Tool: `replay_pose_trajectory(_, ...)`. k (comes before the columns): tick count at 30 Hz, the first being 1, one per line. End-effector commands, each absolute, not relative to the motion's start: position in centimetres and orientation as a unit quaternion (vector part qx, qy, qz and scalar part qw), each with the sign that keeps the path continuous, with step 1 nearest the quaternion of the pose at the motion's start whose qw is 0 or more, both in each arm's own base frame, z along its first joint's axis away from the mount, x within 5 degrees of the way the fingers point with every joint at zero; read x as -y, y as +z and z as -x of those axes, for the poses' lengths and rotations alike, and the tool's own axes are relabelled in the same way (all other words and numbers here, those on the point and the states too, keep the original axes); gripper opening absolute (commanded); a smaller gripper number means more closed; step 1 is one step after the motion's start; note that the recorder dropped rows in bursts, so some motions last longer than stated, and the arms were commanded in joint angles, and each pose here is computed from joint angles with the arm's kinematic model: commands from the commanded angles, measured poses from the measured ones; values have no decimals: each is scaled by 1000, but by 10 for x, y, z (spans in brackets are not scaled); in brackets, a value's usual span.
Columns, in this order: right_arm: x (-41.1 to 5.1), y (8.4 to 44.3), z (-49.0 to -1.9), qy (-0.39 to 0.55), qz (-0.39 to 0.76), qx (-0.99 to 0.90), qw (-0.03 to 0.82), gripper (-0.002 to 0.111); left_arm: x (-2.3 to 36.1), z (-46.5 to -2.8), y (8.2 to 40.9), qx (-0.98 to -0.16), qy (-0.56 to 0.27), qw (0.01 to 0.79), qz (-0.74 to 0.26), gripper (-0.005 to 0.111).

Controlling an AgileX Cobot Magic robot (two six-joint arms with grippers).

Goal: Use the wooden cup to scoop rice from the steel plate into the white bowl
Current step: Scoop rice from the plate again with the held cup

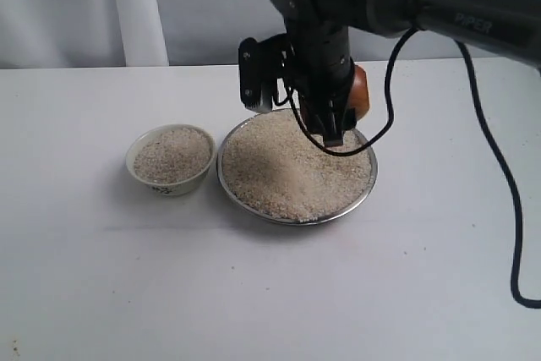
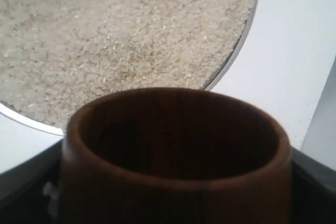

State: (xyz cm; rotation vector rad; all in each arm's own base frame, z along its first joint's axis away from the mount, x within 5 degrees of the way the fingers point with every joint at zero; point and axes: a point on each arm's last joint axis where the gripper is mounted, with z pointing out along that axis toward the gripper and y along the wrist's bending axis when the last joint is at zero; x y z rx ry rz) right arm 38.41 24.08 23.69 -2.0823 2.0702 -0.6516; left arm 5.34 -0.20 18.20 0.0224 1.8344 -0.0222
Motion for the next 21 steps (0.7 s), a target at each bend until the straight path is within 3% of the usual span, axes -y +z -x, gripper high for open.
replay_pose_trajectory(1, -236, 209, -390, -246, 697, -673, 24, 0, 2, -53, 182, -792, -11, 611, -9, 0)
replay_pose_trajectory(13, -235, 135, -404, -291, 692, -659, -51, 0, 2, -53, 182, -792, -11, 611, -9, 0)
replay_pose_trajectory(21, -256, 110, -408, -218, 703, -676, 29, 0, 2, -53, 182, -792, -11, 611, -9, 0)
